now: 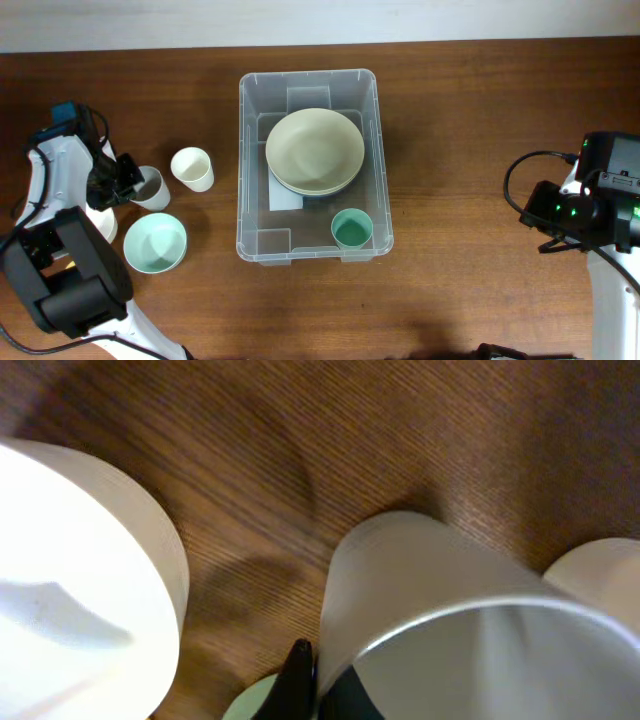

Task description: Pack container

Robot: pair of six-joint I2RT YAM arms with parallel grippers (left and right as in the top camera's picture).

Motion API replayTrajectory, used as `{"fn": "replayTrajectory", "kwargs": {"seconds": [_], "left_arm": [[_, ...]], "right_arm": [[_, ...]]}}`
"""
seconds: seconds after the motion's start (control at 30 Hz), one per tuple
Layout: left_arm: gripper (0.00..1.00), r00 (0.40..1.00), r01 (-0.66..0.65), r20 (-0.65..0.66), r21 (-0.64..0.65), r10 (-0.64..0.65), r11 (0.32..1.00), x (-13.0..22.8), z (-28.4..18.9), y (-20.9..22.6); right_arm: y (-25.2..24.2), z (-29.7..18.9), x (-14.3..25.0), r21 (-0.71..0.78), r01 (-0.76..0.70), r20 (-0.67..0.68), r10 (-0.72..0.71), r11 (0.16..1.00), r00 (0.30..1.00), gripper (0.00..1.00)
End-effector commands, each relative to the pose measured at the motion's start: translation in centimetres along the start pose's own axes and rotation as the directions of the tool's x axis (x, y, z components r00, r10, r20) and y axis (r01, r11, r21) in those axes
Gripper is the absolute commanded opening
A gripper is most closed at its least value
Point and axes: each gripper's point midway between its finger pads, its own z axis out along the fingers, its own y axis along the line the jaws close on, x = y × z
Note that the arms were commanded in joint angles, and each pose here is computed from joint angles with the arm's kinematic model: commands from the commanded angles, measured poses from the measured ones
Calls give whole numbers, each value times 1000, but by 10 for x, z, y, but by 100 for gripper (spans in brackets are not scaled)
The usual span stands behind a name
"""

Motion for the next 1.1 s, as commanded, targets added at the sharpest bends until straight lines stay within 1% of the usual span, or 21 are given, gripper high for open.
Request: {"fn": "replayTrajectory", "kwargs": {"seconds": [0.0, 0.03, 0.07, 0.1, 0.13, 0.2, 0.27, 0.33, 0.43, 0.47, 0.53, 0.57, 0.67, 0.73, 0.83, 0.93, 1.07], "left_arm": [[0, 999, -2, 35, 44, 1, 999, -4, -17, -6], [0, 999, -3, 53, 47, 1, 999, -7, -24, -6], [0, 993, -7, 118, 57, 0, 998, -13, -51, -7], [0, 989, -8, 145, 62, -1, 998, -15, -64, -8], [1, 977, -14, 214, 73, -2, 997, -18, -98, -9], [0, 956, -31, 295, 88, 3, 996, -15, -141, -12], [0, 931, -61, 364, 100, 20, 993, -7, -177, -20], [0, 894, -135, 443, 117, 70, 984, 10, -217, -42], [0, 849, -275, 498, 135, 175, 952, 39, -244, -85], [0, 838, -317, 504, 139, 208, 938, 47, -246, -99], [1, 804, -458, 497, 170, 325, 873, 76, -246, -147], [1, 776, -551, 480, 201, 409, 810, 100, -242, -182], [1, 710, -682, 433, 225, 556, 696, 145, -224, -235], [0, 673, -731, 396, 229, 625, 643, 168, -210, -258], [0, 611, -791, 324, 276, 722, 546, 209, -186, -291], [0, 564, -822, 265, 275, 782, 499, 235, -163, -308], [1, 517, -843, 195, 286, 834, 455, 262, -140, -319]], "right_arm": [[-2, 0, 0, 1, -9, 1, 9, 1000, 1000, 54], [-2, 0, 0, 1, -9, 1, 9, 1000, 1000, 54], [-2, 0, 0, 1, -9, 1, 9, 1000, 1000, 53], [-2, 0, 0, 1, -9, 1, 9, 1000, 1000, 54], [-2, 0, 0, 1, -9, 1, 9, 1000, 1000, 54], [-2, 0, 0, 1, -9, 2, 9, 1000, 1000, 53], [-2, 0, 0, 1, -9, 2, 9, 1000, 1000, 53], [-2, 0, 0, 0, -10, 4, 10, 1000, 1000, 54], [-2, 0, 0, 0, -10, 4, 10, 1000, 1000, 53], [-2, 0, 0, 0, -10, 4, 10, 1000, 1000, 54], [-2, 0, 0, 0, -10, 4, 10, 1000, 1000, 53], [-2, 0, 0, 0, -10, 1, 10, 1000, 1000, 54], [-2, 0, 1, 1, -10, -2, 10, 1000, 1000, 54], [-2, 0, 1, 1, -10, -3, 10, 1000, 1000, 53], [-2, 0, 2, 1, -10, -4, 10, 1000, 1000, 53], [-2, 0, 2, 1, -10, -5, 10, 1000, 1000, 53], [-2, 0, 2, 2, -10, -6, 10, 1000, 1000, 53]]}}
